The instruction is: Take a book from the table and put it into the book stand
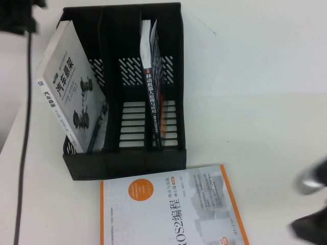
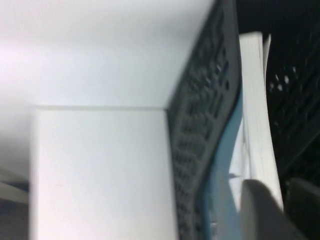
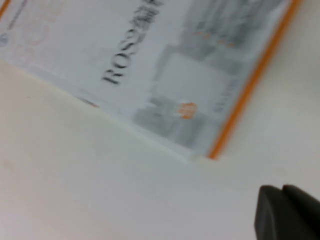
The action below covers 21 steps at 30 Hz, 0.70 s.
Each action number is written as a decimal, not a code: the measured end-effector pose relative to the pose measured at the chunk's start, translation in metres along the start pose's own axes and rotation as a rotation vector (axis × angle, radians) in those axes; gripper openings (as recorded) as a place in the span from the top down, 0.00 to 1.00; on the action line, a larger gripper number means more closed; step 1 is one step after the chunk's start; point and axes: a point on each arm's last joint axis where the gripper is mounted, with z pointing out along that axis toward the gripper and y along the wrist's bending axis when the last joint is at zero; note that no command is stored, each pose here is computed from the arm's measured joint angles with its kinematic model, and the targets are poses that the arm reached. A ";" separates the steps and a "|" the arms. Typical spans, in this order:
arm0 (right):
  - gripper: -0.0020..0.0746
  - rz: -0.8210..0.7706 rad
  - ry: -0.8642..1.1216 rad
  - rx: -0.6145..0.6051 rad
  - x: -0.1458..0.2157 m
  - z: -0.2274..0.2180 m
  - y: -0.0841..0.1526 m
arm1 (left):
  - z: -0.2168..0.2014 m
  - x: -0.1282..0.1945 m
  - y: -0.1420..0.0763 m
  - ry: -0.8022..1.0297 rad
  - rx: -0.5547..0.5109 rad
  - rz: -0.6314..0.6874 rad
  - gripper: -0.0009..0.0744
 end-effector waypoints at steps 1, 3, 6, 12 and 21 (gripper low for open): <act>0.97 -0.011 -0.022 0.040 0.002 -0.013 -0.002 | -0.014 -0.001 0.000 -0.030 -0.023 0.016 0.85; 0.97 -0.007 -0.071 0.141 0.008 -0.036 -0.009 | -0.043 -0.001 -0.001 -0.085 -0.056 0.040 0.92; 0.97 0.032 -0.194 0.293 0.022 -0.075 -0.021 | -0.081 0.004 -0.005 -0.129 -0.071 0.094 0.97; 0.97 0.116 -0.452 0.422 0.055 -0.131 -0.031 | -0.134 0.027 -0.020 -0.167 0.029 0.181 0.99; 0.97 0.246 -0.531 0.389 0.087 -0.125 -0.035 | -0.139 0.112 -0.020 -0.241 0.173 0.140 0.99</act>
